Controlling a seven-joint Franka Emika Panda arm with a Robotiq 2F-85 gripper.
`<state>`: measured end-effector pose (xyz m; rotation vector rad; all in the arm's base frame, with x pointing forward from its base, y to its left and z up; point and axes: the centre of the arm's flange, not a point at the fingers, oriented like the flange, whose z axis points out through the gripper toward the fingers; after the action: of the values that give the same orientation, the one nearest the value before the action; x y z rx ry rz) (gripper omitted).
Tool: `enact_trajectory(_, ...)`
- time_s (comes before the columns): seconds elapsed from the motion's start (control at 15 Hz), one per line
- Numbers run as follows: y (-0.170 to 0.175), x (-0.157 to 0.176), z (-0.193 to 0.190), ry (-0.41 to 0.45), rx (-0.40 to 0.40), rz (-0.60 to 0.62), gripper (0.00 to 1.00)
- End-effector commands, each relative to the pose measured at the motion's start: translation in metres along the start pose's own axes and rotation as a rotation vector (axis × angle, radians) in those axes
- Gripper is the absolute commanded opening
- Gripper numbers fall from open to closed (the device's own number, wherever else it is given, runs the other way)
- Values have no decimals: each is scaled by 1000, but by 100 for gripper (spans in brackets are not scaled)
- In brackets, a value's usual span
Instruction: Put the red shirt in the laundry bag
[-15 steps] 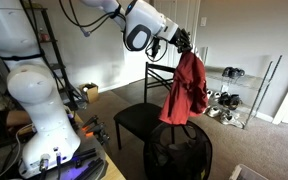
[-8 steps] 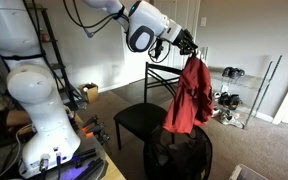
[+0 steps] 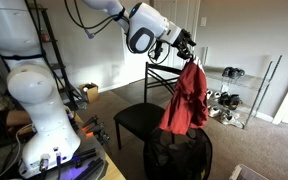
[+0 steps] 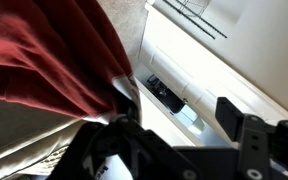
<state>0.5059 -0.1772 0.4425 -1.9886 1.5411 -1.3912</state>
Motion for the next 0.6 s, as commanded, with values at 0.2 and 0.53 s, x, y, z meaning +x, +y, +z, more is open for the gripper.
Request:
enact_trajectory(0.2, 4, -57, -10, -170, 57, -68, 100)
enact_trajectory(0.53, 25, -67, -9, -67, -42, -69, 100)
